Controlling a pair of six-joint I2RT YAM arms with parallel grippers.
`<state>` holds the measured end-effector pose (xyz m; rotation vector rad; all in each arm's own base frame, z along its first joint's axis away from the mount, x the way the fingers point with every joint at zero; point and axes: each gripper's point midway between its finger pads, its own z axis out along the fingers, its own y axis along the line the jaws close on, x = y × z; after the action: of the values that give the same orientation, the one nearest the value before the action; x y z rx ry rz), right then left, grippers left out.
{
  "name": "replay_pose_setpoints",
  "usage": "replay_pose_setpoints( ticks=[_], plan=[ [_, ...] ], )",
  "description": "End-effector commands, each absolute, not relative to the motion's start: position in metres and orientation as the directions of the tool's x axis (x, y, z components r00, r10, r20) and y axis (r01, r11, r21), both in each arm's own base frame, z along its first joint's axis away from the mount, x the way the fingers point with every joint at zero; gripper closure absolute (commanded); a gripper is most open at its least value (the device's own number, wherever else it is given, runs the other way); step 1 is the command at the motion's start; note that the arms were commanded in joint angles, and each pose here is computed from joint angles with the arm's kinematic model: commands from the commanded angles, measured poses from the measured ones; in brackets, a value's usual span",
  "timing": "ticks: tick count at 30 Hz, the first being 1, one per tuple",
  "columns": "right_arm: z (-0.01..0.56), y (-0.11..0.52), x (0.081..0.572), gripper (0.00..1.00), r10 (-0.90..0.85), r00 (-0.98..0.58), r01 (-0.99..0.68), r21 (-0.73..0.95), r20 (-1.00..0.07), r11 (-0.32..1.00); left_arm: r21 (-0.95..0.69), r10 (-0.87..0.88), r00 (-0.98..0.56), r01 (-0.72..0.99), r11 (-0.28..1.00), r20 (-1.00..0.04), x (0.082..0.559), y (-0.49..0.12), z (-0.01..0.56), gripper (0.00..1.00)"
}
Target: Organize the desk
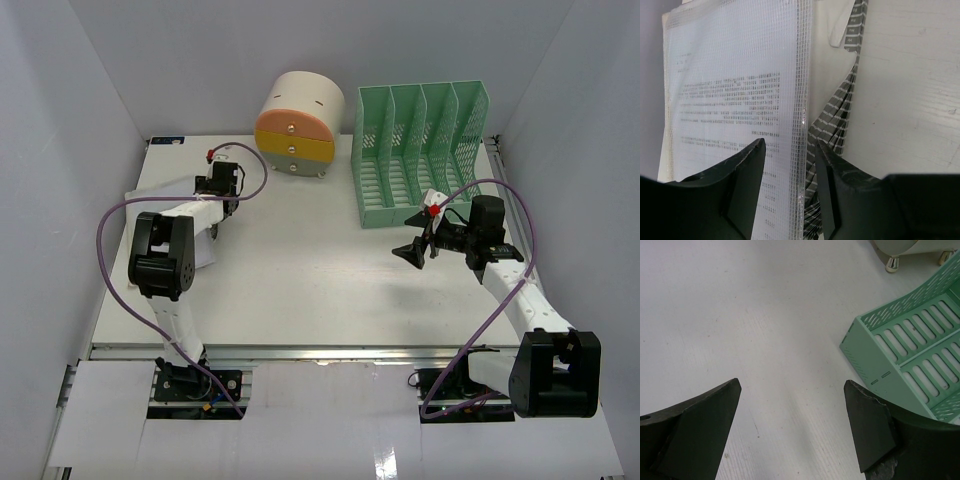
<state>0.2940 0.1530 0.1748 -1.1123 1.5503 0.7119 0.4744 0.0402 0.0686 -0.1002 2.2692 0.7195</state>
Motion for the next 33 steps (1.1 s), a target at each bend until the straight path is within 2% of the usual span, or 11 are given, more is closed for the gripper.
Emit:
replay_pose_setpoints(
  ticks=[1, 12, 19, 26, 27, 33],
  plan=[
    [0.188, 0.154, 0.297, 0.10, -0.277, 0.017, -0.920, -0.124, -0.961, 0.372, 0.446, 0.109, -0.728, -0.289, 0.847, -0.677, 0.469, 0.047, 0.073, 0.45],
    [0.188, 0.153, 0.296, 0.10, -0.275, 0.017, -0.921, -0.123, -0.961, 0.370, 0.456, 0.090, -0.768, -0.277, 0.846, -0.634, 0.464, 0.054, 0.052, 0.46],
    [0.188, 0.153, 0.296, 0.10, -0.275, 0.014, -0.921, -0.120, -0.961, 0.371, 0.456, 0.048, -0.793, -0.298, 0.839, -0.607, 0.455, 0.064, 0.032, 0.63],
    [0.188, 0.152, 0.297, 0.10, -0.275, 0.009, -0.921, -0.115, -0.961, 0.373, 0.405, 0.028, -0.783, -0.290, 0.867, -0.621, 0.457, 0.056, 0.039, 0.97],
    [0.188, 0.153, 0.296, 0.10, -0.274, 0.010, -0.922, -0.115, -0.962, 0.370, 0.392, 0.026, -0.783, -0.282, 0.876, -0.622, 0.457, 0.053, 0.039, 1.00],
    [0.190, 0.154, 0.295, 0.10, -0.262, 0.008, -0.925, -0.107, -0.965, 0.364, 0.257, -0.025, -0.714, -0.284, 0.924, -0.699, 0.463, 0.033, 0.080, 1.00]
  ],
)
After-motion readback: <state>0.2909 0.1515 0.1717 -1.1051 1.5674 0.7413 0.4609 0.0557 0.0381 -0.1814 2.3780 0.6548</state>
